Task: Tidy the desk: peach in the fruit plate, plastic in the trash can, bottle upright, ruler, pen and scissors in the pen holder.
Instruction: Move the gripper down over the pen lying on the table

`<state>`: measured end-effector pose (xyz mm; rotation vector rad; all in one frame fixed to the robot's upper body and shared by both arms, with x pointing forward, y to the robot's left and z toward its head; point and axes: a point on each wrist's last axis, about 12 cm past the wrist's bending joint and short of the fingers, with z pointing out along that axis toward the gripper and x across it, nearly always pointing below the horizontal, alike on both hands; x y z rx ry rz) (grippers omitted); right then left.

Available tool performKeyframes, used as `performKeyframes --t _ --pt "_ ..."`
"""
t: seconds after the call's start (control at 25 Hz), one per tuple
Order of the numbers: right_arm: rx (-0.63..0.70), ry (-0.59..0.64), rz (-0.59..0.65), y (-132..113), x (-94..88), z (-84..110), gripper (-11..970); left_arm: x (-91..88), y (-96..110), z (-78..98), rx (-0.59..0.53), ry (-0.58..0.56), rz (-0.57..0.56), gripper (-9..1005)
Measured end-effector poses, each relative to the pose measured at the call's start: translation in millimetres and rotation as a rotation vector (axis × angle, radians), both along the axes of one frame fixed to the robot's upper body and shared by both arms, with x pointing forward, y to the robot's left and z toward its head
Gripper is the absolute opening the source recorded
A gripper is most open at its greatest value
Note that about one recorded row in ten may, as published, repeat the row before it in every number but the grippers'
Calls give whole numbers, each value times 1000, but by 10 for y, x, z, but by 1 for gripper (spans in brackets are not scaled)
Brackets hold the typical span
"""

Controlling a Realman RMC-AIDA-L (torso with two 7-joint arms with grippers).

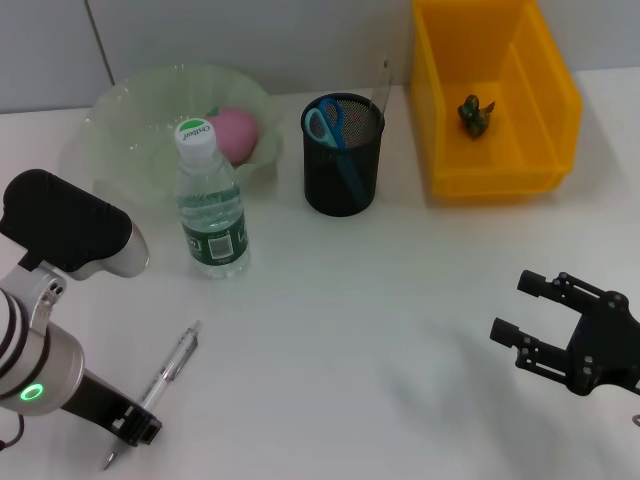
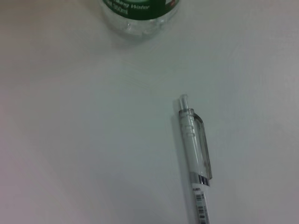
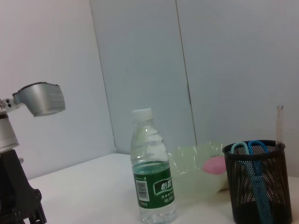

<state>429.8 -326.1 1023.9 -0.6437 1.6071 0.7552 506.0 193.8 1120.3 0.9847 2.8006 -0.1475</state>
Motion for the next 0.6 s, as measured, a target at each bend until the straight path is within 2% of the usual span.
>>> performKeyframes --t 0.6 --pt "2 4 -6 -14 -31 -9 734 16 -31 4 19 -12 -19 375"
